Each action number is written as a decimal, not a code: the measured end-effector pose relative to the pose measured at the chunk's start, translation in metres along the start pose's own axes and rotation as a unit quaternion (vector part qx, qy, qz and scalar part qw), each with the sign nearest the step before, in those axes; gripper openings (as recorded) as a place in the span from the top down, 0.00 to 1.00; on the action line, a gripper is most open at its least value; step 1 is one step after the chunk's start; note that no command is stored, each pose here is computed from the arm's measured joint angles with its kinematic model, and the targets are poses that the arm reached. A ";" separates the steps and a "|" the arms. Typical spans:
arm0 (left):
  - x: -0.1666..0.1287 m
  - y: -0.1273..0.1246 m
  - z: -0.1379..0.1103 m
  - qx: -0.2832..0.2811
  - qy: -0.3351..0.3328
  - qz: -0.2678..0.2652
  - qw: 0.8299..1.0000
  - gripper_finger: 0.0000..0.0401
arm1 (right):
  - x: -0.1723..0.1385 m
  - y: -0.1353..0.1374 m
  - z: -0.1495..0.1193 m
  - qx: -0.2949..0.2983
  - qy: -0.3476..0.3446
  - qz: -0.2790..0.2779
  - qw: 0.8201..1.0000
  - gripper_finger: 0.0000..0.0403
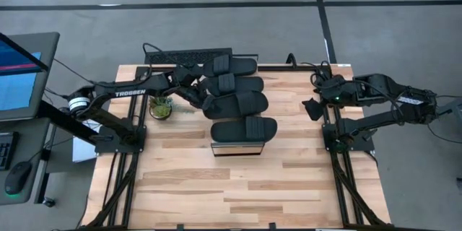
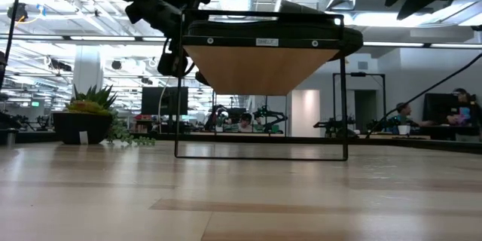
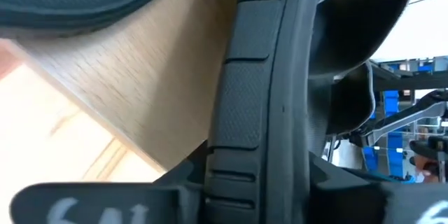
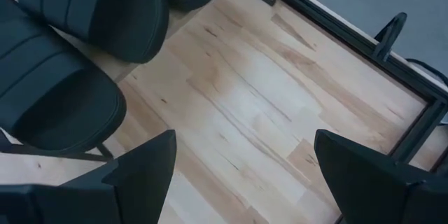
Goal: Pick and place slides into the shelf
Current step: Put the black slide on the shelf
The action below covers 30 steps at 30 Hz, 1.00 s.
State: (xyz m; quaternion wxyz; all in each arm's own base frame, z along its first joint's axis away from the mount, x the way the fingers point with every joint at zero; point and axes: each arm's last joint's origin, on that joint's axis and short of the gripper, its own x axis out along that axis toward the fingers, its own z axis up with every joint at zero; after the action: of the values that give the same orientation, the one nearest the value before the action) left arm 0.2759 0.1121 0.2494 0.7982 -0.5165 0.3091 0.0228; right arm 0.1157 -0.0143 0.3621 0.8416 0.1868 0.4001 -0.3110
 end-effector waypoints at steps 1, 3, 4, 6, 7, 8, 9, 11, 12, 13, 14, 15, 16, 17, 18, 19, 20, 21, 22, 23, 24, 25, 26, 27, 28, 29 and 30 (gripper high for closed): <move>0.000 0.000 0.000 0.000 0.001 0.001 1.000 0.79 | 0.000 0.000 0.000 0.000 0.000 0.000 1.000 0.18; 0.001 -0.001 -0.001 0.002 0.003 0.000 1.000 0.79 | 0.000 0.000 0.000 0.000 -0.001 -0.001 1.000 0.18; 0.001 -0.001 -0.002 0.003 0.004 0.000 1.000 0.78 | 0.000 0.000 0.000 0.000 -0.001 -0.001 1.000 0.18; 0.002 -0.002 -0.002 0.009 0.005 -0.001 1.000 0.78 | 0.000 0.000 0.000 0.000 -0.001 -0.001 1.000 0.18; 0.002 -0.002 -0.002 0.012 0.005 -0.001 1.000 0.78 | 0.000 0.000 0.000 0.000 -0.001 0.000 1.000 0.18; 0.002 -0.002 -0.003 0.013 0.006 0.000 1.000 0.78 | 0.000 0.000 0.000 0.000 -0.001 -0.001 1.000 0.18; 0.002 -0.002 -0.003 0.012 0.006 0.000 1.000 0.78 | 0.000 0.000 0.000 0.000 -0.001 -0.001 1.000 0.18; 0.002 -0.002 -0.003 0.012 0.007 0.001 1.000 0.77 | 0.000 0.000 0.000 0.000 -0.001 -0.001 1.000 0.18; 0.002 -0.002 -0.003 0.015 0.007 0.001 1.000 0.76 | 0.000 0.000 0.000 0.001 -0.002 0.000 1.000 0.18; 0.002 -0.002 -0.003 0.018 0.007 0.001 1.000 0.75 | 0.000 0.001 0.001 0.001 -0.004 0.001 1.000 0.18; 0.002 -0.002 -0.003 0.022 0.007 0.001 1.000 0.73 | 0.000 0.001 0.001 0.002 -0.005 0.002 1.000 0.18; 0.002 -0.002 -0.003 0.026 0.007 0.001 1.000 0.71 | 0.000 0.001 0.001 0.002 -0.005 0.002 1.000 0.18; 0.002 -0.002 -0.003 0.028 0.008 0.000 1.000 0.69 | 0.000 0.001 0.001 0.003 -0.006 0.003 1.000 0.18; 0.002 -0.002 -0.003 0.033 0.008 0.000 0.999 0.67 | 0.000 0.001 0.001 0.003 -0.007 0.004 1.000 0.18; 0.003 -0.002 -0.003 0.038 0.007 -0.001 0.999 0.64 | 0.000 0.001 0.002 0.004 -0.008 0.004 1.000 0.18; 0.003 -0.002 -0.003 0.042 0.006 -0.002 0.999 0.61 | 0.000 0.001 0.002 0.004 -0.009 0.005 1.000 0.18; 0.002 -0.003 -0.003 0.043 0.005 -0.003 0.999 0.58 | 0.000 0.001 0.002 0.004 -0.010 0.006 1.000 0.18; 0.002 -0.003 -0.002 0.044 0.005 -0.003 0.999 0.55 | 0.000 0.001 0.002 0.004 -0.010 0.006 1.000 0.18; 0.002 -0.002 -0.003 0.047 0.005 -0.002 0.999 0.53 | 0.000 0.001 0.002 0.005 -0.010 0.006 1.000 0.18; 0.002 -0.002 -0.003 0.051 0.004 -0.001 0.999 0.50 | 0.000 0.001 0.002 0.005 -0.010 0.006 1.000 0.18; 0.002 -0.002 -0.003 0.056 0.004 0.000 0.998 0.48 | 0.000 0.002 0.002 0.005 -0.010 0.006 1.000 0.18; 0.002 -0.002 -0.002 0.059 0.004 0.000 0.998 0.46 | 0.000 0.002 0.002 0.005 -0.010 0.006 1.000 0.18; 0.002 -0.002 -0.002 0.064 0.004 0.001 0.998 0.43 | 0.000 0.002 0.002 0.005 -0.010 0.006 1.000 0.18; 0.002 -0.002 -0.002 0.068 0.004 0.000 0.998 0.42 | 0.000 0.002 0.002 0.005 -0.010 0.006 1.000 0.18; 0.001 -0.001 -0.002 0.072 0.005 -0.002 0.997 0.40 | 0.000 0.002 0.002 0.005 -0.010 0.006 1.000 0.18; 0.001 -0.001 -0.001 0.076 0.007 -0.005 0.997 0.39 | 0.000 0.002 0.002 0.005 -0.010 0.006 1.000 0.18; 0.000 -0.001 -0.001 0.078 0.009 -0.009 0.997 0.37 | 0.000 0.001 0.002 0.005 -0.010 0.006 1.000 0.18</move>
State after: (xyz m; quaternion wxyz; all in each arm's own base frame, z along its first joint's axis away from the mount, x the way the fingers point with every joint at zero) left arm 0.2758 0.1110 0.2494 0.8333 -0.4558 0.3126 -0.0136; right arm 0.1180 -0.0144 0.3634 0.8467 0.1897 0.3887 -0.3098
